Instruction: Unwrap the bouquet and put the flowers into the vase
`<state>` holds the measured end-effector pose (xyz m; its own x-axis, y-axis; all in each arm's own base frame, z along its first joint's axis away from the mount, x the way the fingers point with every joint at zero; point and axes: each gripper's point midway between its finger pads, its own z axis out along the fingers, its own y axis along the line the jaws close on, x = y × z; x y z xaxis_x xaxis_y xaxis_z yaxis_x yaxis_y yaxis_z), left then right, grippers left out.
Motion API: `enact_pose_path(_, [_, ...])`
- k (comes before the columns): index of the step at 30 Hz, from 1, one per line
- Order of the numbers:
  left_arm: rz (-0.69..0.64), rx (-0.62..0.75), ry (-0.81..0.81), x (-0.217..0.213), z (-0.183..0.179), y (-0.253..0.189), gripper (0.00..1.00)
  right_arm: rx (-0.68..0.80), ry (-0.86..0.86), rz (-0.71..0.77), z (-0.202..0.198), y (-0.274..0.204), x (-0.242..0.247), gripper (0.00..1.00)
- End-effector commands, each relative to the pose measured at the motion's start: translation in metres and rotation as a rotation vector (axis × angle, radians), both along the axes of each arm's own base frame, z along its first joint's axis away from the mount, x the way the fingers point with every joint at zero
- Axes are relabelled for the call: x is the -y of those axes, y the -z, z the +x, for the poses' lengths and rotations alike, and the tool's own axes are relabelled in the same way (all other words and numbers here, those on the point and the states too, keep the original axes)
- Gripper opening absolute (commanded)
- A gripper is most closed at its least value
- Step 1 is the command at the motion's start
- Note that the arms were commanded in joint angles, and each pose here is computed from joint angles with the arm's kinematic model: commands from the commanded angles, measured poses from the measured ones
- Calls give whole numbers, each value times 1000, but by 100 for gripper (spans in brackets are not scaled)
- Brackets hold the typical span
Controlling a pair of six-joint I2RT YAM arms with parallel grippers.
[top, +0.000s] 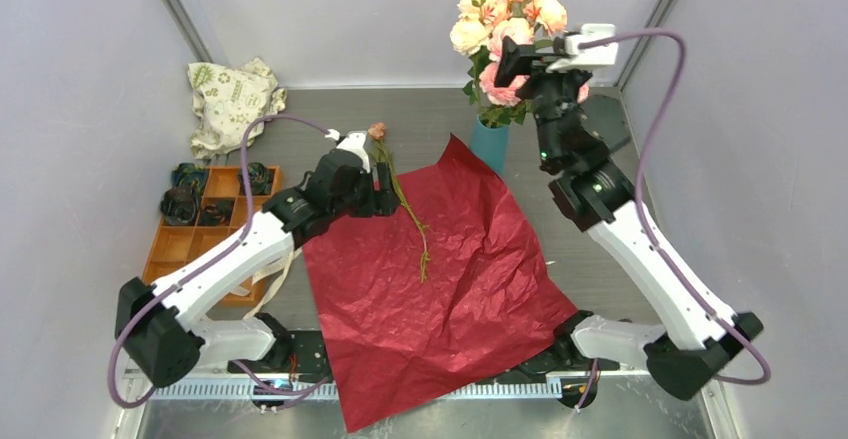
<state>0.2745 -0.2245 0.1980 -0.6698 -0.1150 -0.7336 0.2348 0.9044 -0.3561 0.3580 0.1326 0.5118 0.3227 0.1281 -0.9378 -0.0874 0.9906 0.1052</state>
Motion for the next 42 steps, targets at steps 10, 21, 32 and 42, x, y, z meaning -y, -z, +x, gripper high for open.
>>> enact_pose_path(10, [75, -253, -164, 30, 50, 64, 62, 183, -393, 387, -146, -65, 31, 82])
enact_pose_path(21, [120, -490, -351, 50, 85, 136, 42, 118, -380, 429, -178, -13, 55, 82])
enact_pose_path(32, [173, -542, -424, 47, 96, 164, 31, 141, -348, 443, -191, -7, 72, 83])
enact_pose_path(42, [195, -576, -433, 42, 95, 186, 19, 137, -371, 452, -193, -6, 69, 83])
